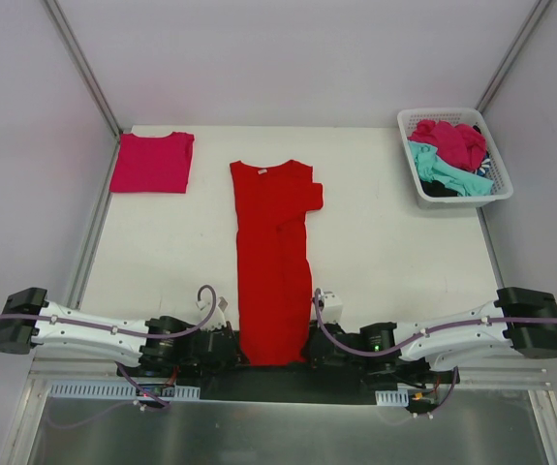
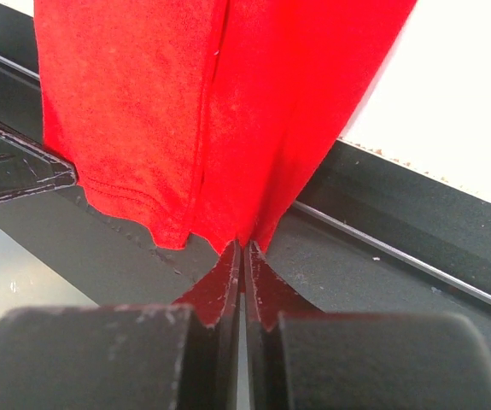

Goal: Fold and stack the t-shirts

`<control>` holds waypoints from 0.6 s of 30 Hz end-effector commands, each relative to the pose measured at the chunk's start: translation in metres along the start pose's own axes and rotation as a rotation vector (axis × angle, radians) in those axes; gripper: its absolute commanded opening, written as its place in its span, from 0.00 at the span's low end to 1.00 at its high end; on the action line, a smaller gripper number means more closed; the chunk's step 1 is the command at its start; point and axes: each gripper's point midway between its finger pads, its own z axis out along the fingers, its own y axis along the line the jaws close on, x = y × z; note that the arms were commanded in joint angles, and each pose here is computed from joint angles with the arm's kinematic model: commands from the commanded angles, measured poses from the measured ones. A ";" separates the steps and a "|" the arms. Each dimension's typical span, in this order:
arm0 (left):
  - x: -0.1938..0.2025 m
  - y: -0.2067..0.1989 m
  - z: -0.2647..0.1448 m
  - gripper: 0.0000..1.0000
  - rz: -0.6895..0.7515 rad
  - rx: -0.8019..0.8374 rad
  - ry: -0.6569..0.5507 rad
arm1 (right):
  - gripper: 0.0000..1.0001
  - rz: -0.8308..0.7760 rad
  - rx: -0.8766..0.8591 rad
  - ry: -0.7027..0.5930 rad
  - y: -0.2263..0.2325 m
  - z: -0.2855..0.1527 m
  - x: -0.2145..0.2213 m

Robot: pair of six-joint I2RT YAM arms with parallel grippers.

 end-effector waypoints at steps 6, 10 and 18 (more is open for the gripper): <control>-0.016 0.000 -0.019 0.00 0.060 -0.055 -0.074 | 0.01 -0.015 0.010 -0.046 0.008 -0.022 -0.022; -0.027 -0.009 -0.033 0.00 0.091 -0.068 -0.116 | 0.01 -0.025 0.000 -0.082 0.017 -0.034 -0.037; -0.042 -0.039 -0.049 0.00 0.126 -0.052 -0.149 | 0.01 -0.062 0.007 -0.102 0.023 -0.042 -0.056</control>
